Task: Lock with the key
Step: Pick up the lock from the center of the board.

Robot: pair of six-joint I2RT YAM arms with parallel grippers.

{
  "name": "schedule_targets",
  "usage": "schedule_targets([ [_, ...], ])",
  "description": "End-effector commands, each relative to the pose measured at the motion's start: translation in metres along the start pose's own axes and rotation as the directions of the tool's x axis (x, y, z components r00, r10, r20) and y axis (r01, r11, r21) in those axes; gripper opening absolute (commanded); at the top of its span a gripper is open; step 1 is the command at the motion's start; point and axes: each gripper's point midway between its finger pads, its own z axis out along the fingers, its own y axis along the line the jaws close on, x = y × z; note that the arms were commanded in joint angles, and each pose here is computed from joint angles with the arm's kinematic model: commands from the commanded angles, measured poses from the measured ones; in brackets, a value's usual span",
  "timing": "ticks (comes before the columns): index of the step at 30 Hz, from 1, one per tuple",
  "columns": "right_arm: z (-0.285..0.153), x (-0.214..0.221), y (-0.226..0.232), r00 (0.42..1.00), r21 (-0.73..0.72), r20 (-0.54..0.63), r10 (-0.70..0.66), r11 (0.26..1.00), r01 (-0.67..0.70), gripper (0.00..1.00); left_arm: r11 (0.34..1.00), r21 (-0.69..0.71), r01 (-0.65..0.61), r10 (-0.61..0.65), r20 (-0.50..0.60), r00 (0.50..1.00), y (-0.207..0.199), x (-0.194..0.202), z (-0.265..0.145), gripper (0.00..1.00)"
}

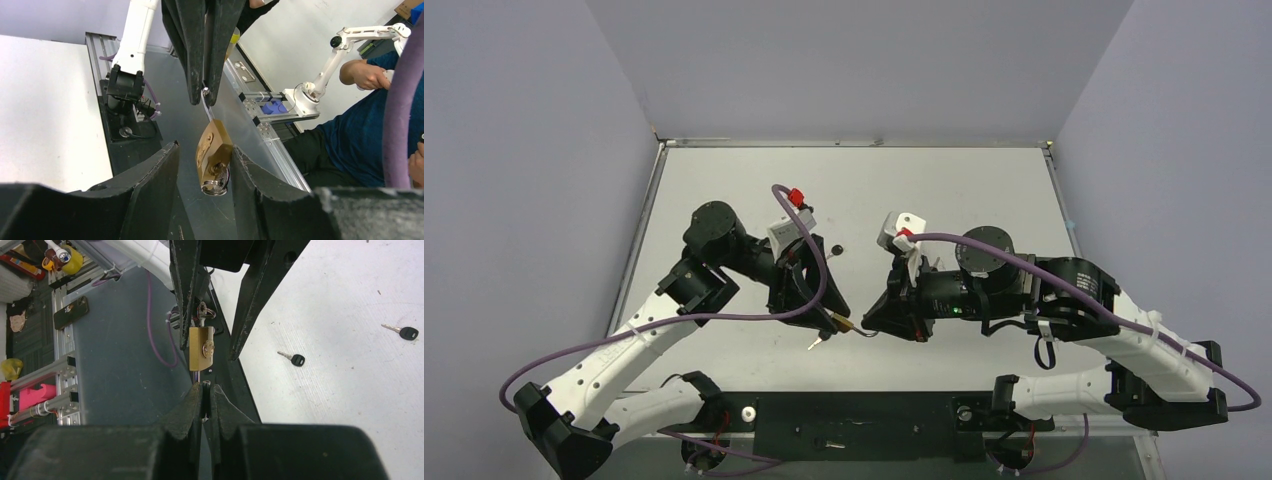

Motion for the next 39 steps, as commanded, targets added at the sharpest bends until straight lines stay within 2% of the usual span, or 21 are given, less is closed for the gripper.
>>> schedule_targets([
  [1,-0.011,-0.029,0.006,0.995,0.000,0.101,0.005,1.000,-0.005,0.00,0.999,-0.015,-0.050,0.050,-0.013,0.999,-0.002,-0.002,0.001,0.37],
  [9,-0.005,-0.026,0.003,0.996,0.014,0.088,0.012,1.000,-0.013,0.00,0.998,-0.028,-0.060,0.060,-0.002,0.998,-0.001,-0.003,0.004,0.33],
  [18,-0.002,-0.028,-0.010,0.994,0.073,0.102,0.026,0.997,-0.034,0.00,0.996,-0.024,-0.088,0.089,0.025,0.996,-0.011,-0.009,0.004,0.32],
  [25,-0.005,-0.033,-0.017,0.992,0.098,0.122,0.037,0.994,-0.049,0.00,0.996,-0.031,-0.085,0.086,0.030,0.996,-0.012,-0.007,0.004,0.25],
  [27,-0.003,-0.032,-0.018,0.992,0.102,0.118,0.039,0.993,-0.051,0.00,0.996,-0.035,-0.079,0.080,0.030,0.996,-0.010,-0.007,0.004,0.19],
  [30,-0.003,-0.032,-0.021,0.992,0.115,0.118,0.038,0.992,-0.052,0.00,0.997,-0.054,-0.063,0.065,0.037,0.997,-0.004,-0.006,0.004,0.01],
  [33,-0.004,-0.032,-0.030,0.992,0.166,0.124,0.029,0.985,-0.049,0.00,0.994,-0.103,-0.047,0.054,0.065,0.996,0.004,-0.009,0.004,0.00],
  [34,-0.003,-0.032,-0.033,0.992,0.182,0.126,0.021,0.982,-0.043,0.04,0.988,-0.150,-0.035,0.049,0.094,0.994,0.012,-0.014,0.003,0.00],
  [35,-0.005,-0.034,-0.039,0.991,0.216,0.133,0.012,0.975,-0.041,0.19,0.986,-0.169,-0.011,0.031,0.113,0.993,0.016,-0.017,0.003,0.00],
  [36,-0.007,-0.035,-0.042,0.990,0.234,0.140,-0.004,0.972,-0.029,0.29,0.977,-0.211,0.010,0.022,0.151,0.988,0.025,-0.024,0.002,0.00],
  [37,-0.012,-0.040,-0.055,0.985,0.303,0.168,-0.023,0.953,-0.029,0.46,0.973,-0.224,0.057,-0.017,0.177,0.984,0.029,-0.028,0.001,0.00],
  [38,-0.018,-0.042,-0.060,0.982,0.335,0.185,-0.043,0.942,-0.022,0.53,0.966,-0.246,0.075,-0.022,0.212,0.977,0.036,-0.034,-0.002,0.00],
  [39,-0.024,-0.049,-0.069,0.973,0.384,0.224,-0.058,0.923,-0.034,0.65,0.960,-0.247,0.134,-0.072,0.244,0.967,0.037,-0.038,-0.004,0.00],
])
